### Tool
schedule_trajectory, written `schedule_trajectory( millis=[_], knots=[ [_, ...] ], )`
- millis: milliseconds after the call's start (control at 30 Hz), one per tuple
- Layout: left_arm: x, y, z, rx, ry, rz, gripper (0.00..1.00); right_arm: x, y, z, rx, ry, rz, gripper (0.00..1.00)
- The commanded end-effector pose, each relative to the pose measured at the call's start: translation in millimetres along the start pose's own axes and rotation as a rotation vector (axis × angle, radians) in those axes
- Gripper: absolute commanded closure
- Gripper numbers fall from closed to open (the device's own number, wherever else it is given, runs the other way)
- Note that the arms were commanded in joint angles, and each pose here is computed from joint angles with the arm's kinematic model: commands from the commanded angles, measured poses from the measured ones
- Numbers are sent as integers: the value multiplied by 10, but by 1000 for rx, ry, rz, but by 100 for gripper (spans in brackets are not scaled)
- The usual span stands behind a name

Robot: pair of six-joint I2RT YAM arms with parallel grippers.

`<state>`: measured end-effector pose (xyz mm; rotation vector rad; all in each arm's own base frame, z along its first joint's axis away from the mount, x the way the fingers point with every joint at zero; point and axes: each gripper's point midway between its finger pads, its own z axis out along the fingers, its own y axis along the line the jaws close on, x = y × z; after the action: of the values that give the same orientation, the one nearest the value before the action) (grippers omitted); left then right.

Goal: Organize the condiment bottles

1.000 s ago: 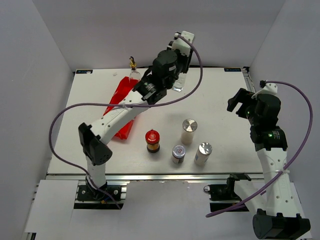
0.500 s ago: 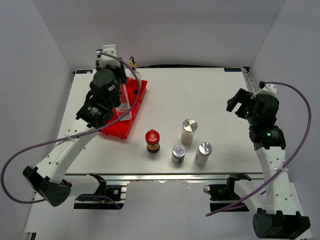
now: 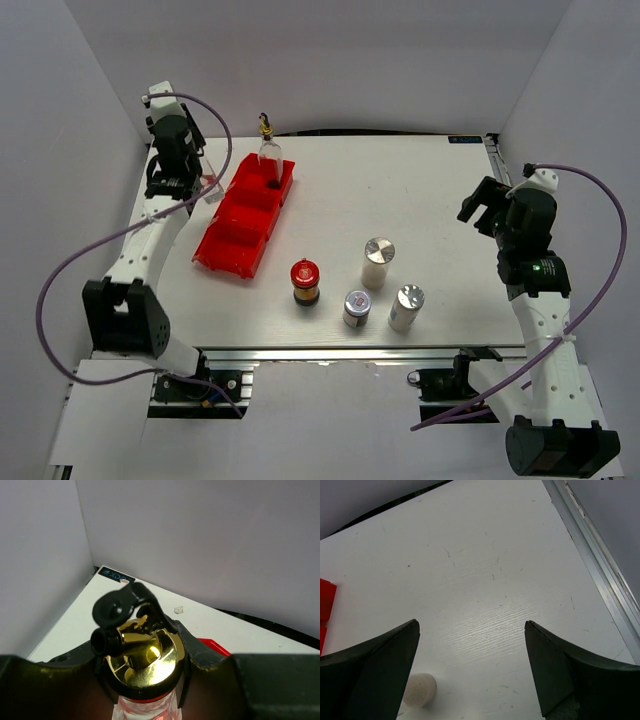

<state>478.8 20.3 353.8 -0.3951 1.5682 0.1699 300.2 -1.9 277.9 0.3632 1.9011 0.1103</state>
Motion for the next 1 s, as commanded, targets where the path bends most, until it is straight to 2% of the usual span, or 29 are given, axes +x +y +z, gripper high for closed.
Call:
schedule_trajectory(
  millis=[0, 67, 133, 167, 200, 233, 300, 333, 600, 833, 967],
  knots=[
    [-722, -341, 144, 161, -233, -131, 100, -157, -80, 28, 50, -70, 21, 11],
    [-576, -463, 338, 190, -230, -105, 100, -160, -110, 36, 67, -73, 19, 11],
    [-673, -556, 463, 209, -251, -112, 100, -156, -127, 46, 77, -73, 20, 10],
    [-520, -626, 608, 215, -226, -104, 100, -161, -138, 55, 84, -75, 20, 11],
    [-634, -677, 650, 229, -254, -108, 100, -158, -150, 61, 90, -76, 20, 11],
    [-525, -753, 750, 248, -247, -105, 100, -154, -159, 73, 96, -74, 18, 11],
    [-601, -835, 811, 273, -272, -117, 100, -150, -166, 87, 100, -71, 15, 11],
    [-483, -869, 899, 275, -251, -113, 100, -151, -171, 87, 103, -72, 15, 11],
    [-652, -1014, 1008, 313, -282, -118, 100, -152, -205, 97, 122, -73, 11, 11],
    [-484, -1249, 899, 457, -226, -145, 100, -143, -208, 113, 125, -69, 12, 11],
    [-399, -1315, 813, 486, -207, -135, 100, -127, -201, 119, 121, -63, 11, 11]
  ],
)
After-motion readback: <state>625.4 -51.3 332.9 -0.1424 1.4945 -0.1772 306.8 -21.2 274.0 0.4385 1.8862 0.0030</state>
